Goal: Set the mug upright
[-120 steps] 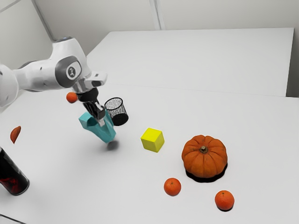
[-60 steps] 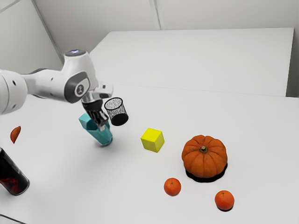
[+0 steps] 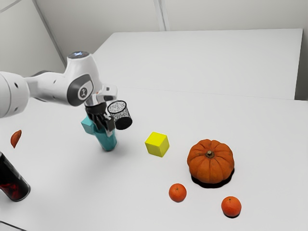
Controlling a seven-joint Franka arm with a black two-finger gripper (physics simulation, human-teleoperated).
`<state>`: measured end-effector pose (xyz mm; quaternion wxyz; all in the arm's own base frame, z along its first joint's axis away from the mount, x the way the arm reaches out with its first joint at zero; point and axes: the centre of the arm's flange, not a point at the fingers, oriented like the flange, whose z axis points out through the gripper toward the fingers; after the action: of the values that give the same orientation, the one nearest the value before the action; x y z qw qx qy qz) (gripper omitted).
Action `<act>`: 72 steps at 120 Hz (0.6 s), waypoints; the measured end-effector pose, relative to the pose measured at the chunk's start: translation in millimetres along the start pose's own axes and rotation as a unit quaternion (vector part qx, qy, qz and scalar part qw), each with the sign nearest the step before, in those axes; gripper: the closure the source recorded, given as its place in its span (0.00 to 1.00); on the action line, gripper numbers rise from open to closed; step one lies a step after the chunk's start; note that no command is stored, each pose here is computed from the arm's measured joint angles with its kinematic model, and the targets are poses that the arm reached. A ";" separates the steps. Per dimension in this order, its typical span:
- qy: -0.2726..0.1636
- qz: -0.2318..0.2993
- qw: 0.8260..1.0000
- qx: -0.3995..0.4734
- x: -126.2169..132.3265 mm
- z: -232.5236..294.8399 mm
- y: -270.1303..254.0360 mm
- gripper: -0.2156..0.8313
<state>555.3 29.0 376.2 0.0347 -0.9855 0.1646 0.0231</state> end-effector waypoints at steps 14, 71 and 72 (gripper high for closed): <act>0.016 -0.004 1.000 0.006 -0.8 -22.4 -0.8 0.36; 0.089 -0.035 0.995 -0.023 44.6 -187.1 -14.8 0.22; 0.089 -0.035 0.995 -0.024 44.7 -189.6 -14.7 0.22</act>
<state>608.8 14.1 563.5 -0.0029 -0.9894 0.1315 -0.0621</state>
